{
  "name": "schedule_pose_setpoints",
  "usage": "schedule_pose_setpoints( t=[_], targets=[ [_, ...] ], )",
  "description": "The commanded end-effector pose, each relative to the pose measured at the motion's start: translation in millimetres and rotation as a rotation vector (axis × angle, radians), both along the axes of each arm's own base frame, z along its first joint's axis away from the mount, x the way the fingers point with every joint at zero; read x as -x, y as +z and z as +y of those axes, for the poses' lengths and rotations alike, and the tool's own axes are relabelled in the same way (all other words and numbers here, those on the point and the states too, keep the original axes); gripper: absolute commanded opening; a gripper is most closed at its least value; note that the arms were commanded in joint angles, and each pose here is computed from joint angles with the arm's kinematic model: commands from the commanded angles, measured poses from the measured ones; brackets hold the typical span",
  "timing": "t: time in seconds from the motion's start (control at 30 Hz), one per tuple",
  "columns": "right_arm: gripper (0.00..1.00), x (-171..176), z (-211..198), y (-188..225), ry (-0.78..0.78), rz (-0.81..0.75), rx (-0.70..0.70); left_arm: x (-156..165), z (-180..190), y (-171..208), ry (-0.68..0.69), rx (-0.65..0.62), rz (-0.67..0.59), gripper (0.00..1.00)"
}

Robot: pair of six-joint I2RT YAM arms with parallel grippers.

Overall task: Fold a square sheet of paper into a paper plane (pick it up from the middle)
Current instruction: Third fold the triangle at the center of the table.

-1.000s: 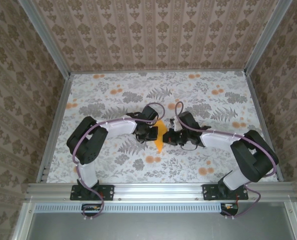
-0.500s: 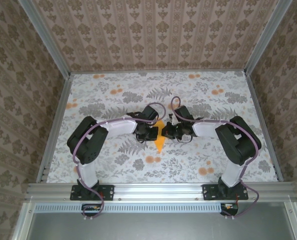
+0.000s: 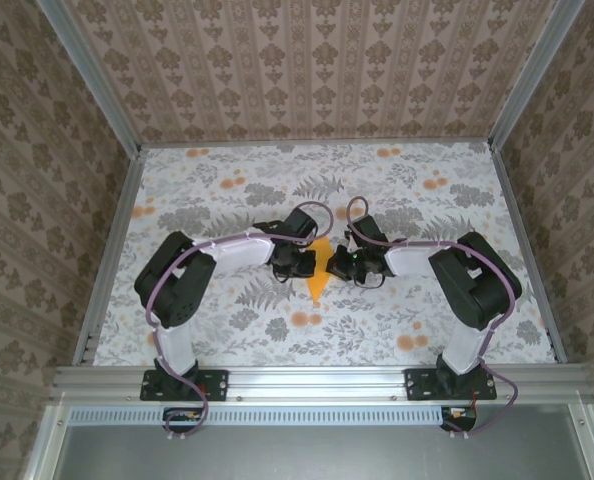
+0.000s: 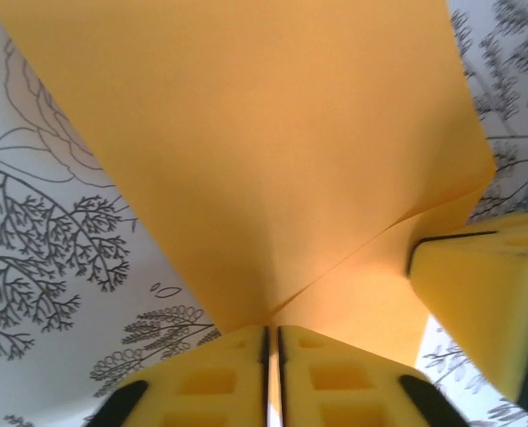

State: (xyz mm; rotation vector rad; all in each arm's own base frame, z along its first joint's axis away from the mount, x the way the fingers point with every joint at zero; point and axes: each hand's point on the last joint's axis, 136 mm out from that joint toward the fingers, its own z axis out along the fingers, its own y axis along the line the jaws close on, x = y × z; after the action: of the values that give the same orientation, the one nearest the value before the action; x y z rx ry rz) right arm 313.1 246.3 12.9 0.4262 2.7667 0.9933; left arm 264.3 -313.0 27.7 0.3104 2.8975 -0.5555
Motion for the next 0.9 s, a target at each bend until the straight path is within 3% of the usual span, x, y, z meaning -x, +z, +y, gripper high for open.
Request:
schedule_pose_setpoints(
  t=[0.0, 0.17, 0.33, 0.5, 0.87],
  targets=[
    [0.04, 13.9, -25.0, -30.6, -0.102, 0.092, 0.115, -1.7, -9.3, 29.2, 0.008, 0.104, -0.049, 0.2],
    [0.04, 16.4, -31.0, -35.3, -0.139, 0.12, 0.136, 16.8, -23.1, 43.2, 0.009, 0.222, -0.053, 0.24],
    [0.04, 18.7, -34.4, -40.1, -0.158, 0.143, 0.149, 34.5, -31.0, 33.9, 0.007, 0.255, -0.003, 0.21],
    [0.04, 20.2, -36.2, -45.2, -0.167, 0.167, 0.153, 40.9, -32.0, 14.2, 0.021, 0.247, 0.043, 0.13],
    [0.03, 23.7, -41.9, -51.8, -0.176, 0.195, 0.165, 50.9, -16.9, -15.6, 0.055, 0.188, 0.099, 0.1]
  ],
)
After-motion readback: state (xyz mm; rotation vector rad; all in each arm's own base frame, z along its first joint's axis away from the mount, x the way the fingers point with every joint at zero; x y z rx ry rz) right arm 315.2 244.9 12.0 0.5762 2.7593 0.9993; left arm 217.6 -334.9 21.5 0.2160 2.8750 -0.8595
